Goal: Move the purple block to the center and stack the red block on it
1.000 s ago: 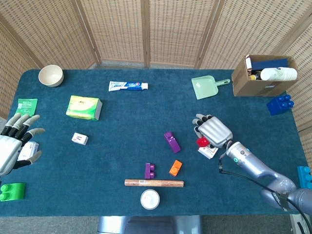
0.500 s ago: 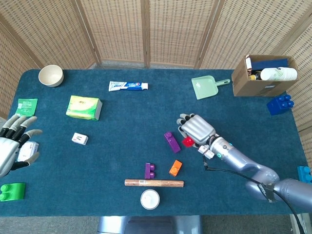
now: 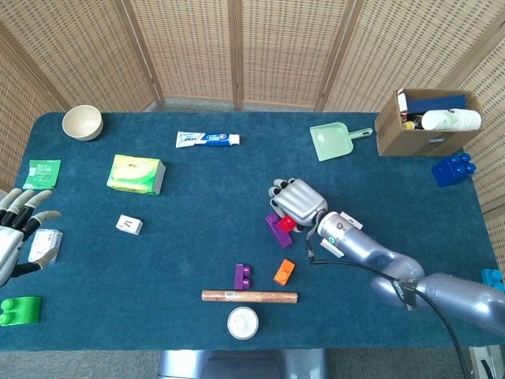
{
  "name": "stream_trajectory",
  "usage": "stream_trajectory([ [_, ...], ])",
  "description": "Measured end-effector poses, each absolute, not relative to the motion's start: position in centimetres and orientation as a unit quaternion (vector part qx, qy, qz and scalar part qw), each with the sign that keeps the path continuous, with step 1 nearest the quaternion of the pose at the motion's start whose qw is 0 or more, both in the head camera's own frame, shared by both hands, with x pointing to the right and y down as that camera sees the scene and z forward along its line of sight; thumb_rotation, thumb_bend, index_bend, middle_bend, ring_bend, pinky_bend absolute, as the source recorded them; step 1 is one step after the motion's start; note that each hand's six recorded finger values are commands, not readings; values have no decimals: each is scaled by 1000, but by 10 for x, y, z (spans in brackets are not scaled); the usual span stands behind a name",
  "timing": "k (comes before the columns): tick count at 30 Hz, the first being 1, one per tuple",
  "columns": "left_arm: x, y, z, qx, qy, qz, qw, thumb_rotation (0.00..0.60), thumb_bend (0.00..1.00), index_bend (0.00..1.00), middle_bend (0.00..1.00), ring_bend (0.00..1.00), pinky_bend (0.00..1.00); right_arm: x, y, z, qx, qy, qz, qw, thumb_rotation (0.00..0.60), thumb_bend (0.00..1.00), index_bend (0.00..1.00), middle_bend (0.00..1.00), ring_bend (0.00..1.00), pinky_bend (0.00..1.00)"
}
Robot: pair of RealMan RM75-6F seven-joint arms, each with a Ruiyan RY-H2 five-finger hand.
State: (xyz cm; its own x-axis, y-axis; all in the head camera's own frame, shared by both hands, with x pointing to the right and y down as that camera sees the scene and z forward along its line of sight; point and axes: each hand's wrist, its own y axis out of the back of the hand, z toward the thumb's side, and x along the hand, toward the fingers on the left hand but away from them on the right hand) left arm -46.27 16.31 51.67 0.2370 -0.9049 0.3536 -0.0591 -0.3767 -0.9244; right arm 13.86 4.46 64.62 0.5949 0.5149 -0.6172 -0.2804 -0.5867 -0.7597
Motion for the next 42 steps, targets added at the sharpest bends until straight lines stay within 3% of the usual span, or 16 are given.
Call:
stream_trajectory([
  [15, -469, 166, 523, -661, 365, -508, 414, 600, 321, 285, 106, 30, 0, 121, 29, 662, -770, -75, 453, 444, 600, 167, 621, 267, 156, 338],
  [42, -479, 172, 527, -661, 371, -513, 402, 600, 321, 285, 106, 30, 0, 115, 30, 684, -751, -29, 476, 458, 600, 165, 618, 267, 156, 338],
])
